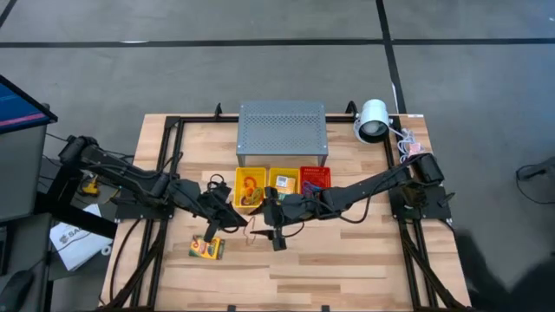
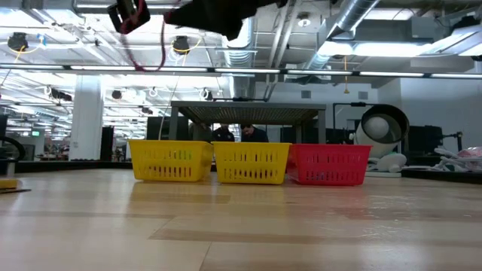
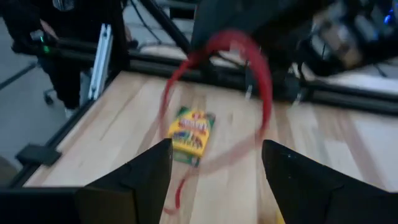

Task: Pick & Place Office Desk Supplies
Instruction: Put the red rubber band into the red bin

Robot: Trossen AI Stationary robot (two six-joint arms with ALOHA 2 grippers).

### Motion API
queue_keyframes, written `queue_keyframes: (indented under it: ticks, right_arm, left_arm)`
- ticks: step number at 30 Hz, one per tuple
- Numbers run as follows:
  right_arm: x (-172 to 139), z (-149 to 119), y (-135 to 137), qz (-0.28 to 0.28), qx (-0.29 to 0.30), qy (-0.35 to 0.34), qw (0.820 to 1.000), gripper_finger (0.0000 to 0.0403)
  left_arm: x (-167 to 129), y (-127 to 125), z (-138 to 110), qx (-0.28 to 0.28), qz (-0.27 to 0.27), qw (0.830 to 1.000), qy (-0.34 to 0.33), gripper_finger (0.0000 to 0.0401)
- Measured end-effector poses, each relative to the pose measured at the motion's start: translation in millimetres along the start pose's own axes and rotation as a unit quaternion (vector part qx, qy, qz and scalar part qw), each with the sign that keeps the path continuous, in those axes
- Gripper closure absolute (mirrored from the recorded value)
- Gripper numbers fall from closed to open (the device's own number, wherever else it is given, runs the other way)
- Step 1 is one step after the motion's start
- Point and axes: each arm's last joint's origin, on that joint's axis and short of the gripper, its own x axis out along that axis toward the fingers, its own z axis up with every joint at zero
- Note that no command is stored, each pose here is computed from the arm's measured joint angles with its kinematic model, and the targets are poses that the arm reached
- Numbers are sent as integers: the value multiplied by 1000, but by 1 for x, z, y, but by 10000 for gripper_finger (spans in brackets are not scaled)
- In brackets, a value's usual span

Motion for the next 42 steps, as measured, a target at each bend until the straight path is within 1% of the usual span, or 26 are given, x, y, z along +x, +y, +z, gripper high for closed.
queue_keyframes:
  ticks: [4,10,12,14,18,24,25,26,29,33,36,39,42]
  right_arm:
    - [0,2,0,12,-5,-13,1000,163]
    - [0,3,-2,19,-4,-14,1000,164]
    - [0,3,-2,23,-1,-14,1000,170]
    - [0,3,-1,24,3,-14,1000,185]
    - [0,3,-1,25,7,-14,1000,242]
    - [0,3,-1,24,5,-14,1000,369]
    - [0,3,-1,24,4,-14,1000,385]
    - [0,3,-1,25,3,-14,1000,393]
    - [0,2,-1,25,1,-11,1000,390]
    - [0,2,-1,38,-5,-10,999,400]
    - [0,1,0,39,-5,-7,999,401]
    - [0,0,0,40,-6,-2,999,402]
    - [0,-1,0,40,-6,6,999,402]
  left_arm:
    - [6,0,0,8,-9,1000,-7,401]
    - [7,0,1,20,-10,1000,-11,401]
    - [6,-1,3,21,-17,999,-21,401]
    - [6,-2,4,26,-19,999,-24,401]
    - [6,-2,4,32,-20,999,-26,401]
    - [6,-2,4,32,-20,999,-26,401]
    - [6,-2,4,32,-19,999,-27,401]
    - [6,-2,4,32,-17,999,-28,401]
    - [6,-2,5,32,-16,999,-33,401]
    - [6,-4,8,33,-20,998,-50,398]
    - [5,-6,11,59,-30,995,-70,390]
    - [5,-9,15,85,-39,992,-89,375]
    - [4,-11,18,107,-47,987,-107,346]
